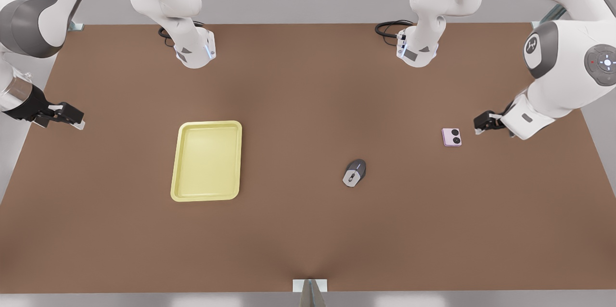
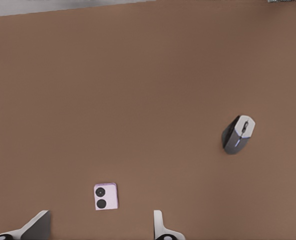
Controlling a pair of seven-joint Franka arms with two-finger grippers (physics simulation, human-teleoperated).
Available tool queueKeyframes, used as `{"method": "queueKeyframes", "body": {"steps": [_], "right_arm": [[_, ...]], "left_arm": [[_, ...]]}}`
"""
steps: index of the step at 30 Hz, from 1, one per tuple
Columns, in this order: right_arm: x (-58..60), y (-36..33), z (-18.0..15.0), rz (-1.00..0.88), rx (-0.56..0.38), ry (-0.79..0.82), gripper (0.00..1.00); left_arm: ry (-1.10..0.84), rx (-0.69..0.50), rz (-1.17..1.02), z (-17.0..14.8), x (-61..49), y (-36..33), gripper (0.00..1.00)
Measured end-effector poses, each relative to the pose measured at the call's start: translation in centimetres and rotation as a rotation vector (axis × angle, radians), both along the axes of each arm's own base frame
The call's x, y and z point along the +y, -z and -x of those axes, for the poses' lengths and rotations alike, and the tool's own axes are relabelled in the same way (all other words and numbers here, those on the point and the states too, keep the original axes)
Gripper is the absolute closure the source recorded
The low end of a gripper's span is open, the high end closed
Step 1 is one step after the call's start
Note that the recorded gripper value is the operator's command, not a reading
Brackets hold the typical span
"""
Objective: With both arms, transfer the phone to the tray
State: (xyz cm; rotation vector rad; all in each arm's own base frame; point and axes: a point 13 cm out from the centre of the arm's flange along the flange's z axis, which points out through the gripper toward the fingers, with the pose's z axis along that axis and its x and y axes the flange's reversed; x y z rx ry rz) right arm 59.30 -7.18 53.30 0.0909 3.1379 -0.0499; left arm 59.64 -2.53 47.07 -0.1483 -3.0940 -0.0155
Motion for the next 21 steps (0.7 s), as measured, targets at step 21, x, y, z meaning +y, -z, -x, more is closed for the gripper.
{"method": "queueKeyframes", "body": {"steps": [21], "right_arm": [[0.2, 0.1, 0.0, 0.0, 0.002, -0.028, 0.0]], "left_arm": [[-0.085, 0.021, -0.035, 14.4, 11.7, 39.1, 0.0]]}}
